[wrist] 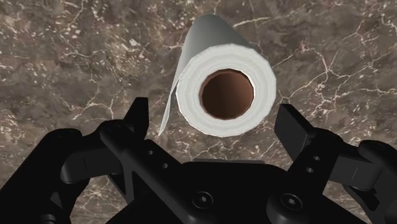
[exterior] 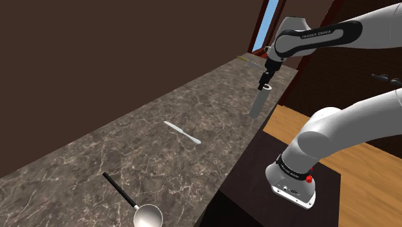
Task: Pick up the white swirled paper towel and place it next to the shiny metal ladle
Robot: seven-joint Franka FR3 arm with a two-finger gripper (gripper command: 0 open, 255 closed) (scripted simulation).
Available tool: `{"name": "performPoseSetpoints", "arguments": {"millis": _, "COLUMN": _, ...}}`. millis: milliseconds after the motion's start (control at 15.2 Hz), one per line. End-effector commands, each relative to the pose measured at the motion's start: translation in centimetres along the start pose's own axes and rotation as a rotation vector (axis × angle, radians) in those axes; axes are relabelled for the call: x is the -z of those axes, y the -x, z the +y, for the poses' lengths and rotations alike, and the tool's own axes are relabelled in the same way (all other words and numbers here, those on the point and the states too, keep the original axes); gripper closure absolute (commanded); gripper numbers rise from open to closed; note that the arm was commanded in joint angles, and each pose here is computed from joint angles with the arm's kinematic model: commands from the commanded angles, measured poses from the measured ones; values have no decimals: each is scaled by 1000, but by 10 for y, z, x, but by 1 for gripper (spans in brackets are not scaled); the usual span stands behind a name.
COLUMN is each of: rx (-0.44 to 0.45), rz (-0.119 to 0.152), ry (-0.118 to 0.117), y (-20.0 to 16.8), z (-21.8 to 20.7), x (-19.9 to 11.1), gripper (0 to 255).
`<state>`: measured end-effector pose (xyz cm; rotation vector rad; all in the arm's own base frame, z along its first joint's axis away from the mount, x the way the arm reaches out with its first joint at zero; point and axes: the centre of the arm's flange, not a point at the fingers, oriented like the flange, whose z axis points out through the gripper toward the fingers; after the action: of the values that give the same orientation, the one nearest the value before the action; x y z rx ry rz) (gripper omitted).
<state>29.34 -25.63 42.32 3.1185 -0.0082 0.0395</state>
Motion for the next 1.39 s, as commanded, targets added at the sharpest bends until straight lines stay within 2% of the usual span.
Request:
{"name": "performPoseSetpoints", "arguments": {"millis": 0, "rx": 0, "rz": 1, "ry": 0, "y": 0, "z": 1, "x": -8, "gripper": 0}}
{"name": "performPoseSetpoints", "arguments": {"millis": 462, "rx": 0, "rz": 1, "ry": 0, "y": 0, "z": 1, "x": -8, "gripper": 0}}
{"name": "performPoseSetpoints", "arguments": {"millis": 528, "rx": 0, "rz": 1, "ry": 0, "y": 0, "z": 1, "x": -8, "gripper": 255}}
{"name": "performPoseSetpoints", "arguments": {"millis": 1122, "rx": 0, "rz": 1, "ry": 0, "y": 0, "z": 1, "x": -8, "gripper": 255}}
{"name": "performPoseSetpoints", "arguments": {"millis": 1320, "rx": 0, "rz": 1, "ry": 0, "y": -1, "z": 1, "x": 8, "gripper": 255}}
